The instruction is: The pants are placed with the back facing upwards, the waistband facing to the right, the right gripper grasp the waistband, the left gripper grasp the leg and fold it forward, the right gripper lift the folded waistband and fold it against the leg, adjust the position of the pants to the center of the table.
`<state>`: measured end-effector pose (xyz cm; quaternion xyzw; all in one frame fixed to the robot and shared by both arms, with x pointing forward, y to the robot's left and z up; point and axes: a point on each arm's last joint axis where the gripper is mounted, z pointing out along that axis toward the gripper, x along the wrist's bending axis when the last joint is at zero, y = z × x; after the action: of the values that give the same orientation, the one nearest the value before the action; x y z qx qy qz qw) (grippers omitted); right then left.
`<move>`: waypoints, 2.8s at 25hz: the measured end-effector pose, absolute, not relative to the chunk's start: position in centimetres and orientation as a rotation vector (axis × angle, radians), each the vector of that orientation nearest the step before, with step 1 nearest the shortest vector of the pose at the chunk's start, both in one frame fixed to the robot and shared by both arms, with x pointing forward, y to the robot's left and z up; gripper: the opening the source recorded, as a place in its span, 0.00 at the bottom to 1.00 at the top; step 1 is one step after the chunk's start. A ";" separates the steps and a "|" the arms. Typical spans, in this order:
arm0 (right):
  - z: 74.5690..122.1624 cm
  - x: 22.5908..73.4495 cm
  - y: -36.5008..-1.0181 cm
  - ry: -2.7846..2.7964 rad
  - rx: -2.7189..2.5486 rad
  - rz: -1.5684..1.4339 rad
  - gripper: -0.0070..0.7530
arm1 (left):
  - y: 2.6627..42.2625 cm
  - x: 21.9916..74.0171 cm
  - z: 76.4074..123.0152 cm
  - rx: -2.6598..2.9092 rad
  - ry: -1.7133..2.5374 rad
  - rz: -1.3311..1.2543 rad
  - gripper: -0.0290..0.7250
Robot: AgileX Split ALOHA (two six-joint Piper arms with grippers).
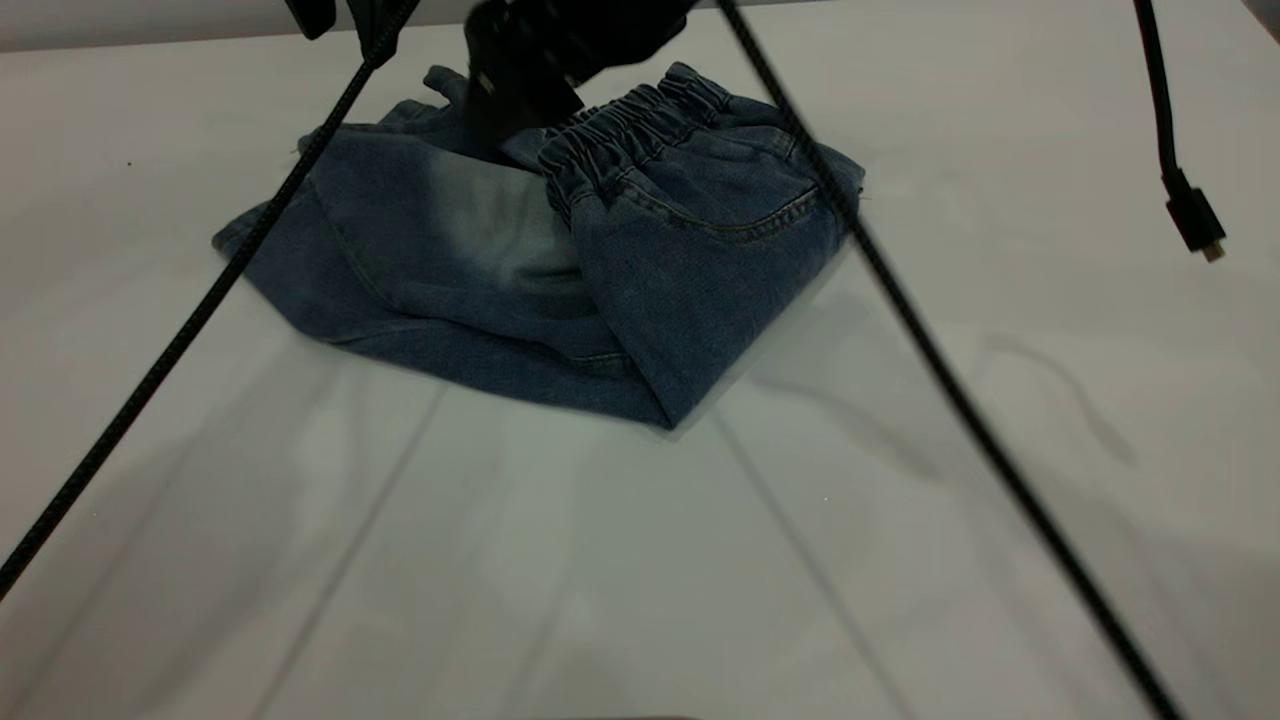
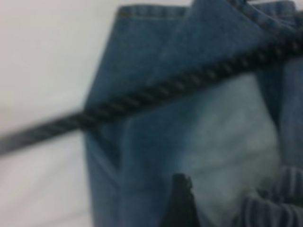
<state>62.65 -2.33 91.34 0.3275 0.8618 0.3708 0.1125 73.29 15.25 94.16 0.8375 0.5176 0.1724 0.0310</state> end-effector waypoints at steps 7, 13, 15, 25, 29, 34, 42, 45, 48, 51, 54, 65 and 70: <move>87.5 63.3 -2.7 2.509 1.053 1.002 0.69 | 15.3 73.3 94.2 2.581 1.595 0.532 0.54; 84.9 63.6 -2.9 2.502 1.084 0.947 0.68 | 15.2 73.3 94.2 2.577 1.591 0.536 0.54; 84.3 63.7 -2.9 2.498 1.105 0.941 0.61 | 15.2 73.3 94.2 2.577 1.591 0.536 0.54; 86.9 63.8 -3.1 2.490 1.092 0.996 0.12 | 15.3 73.3 94.1 2.589 1.599 0.529 0.54; 91.3 64.6 -5.0 2.458 1.093 1.081 0.12 | 15.7 73.4 92.9 2.612 1.623 0.508 0.54; 94.7 65.7 -8.4 2.436 1.128 1.132 0.12 | 16.2 73.7 89.4 2.659 1.655 0.456 0.54; 96.8 66.2 -11.4 2.415 1.135 1.132 0.12 | 15.6 73.5 84.3 2.681 1.678 0.333 0.54; 97.2 66.2 -11.6 2.415 1.113 1.126 0.12 | 14.8 73.4 84.3 2.654 1.659 0.295 0.54; 97.5 66.1 -11.6 2.419 1.101 1.124 0.12 | 13.2 73.0 84.2 2.643 1.608 0.248 0.54; 97.6 66.0 -11.6 2.420 1.096 1.123 0.12 | 10.9 72.3 84.1 2.646 1.541 0.220 0.54; 97.6 66.0 -11.7 2.423 1.094 1.122 0.12 | 8.9 71.6 84.1 2.668 1.479 0.215 0.54; 98.7 65.7 -11.2 2.395 1.153 1.216 0.12 | 9.6 72.6 92.0 2.669 1.431 0.597 0.54; 98.9 64.9 -9.1 2.407 1.090 1.264 0.12 | 10.3 73.0 98.8 2.505 1.453 0.728 0.54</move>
<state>64.90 -9.09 98.90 0.3701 0.8171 0.4291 0.1059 73.01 10.30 98.80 0.8365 0.4850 0.2429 0.0777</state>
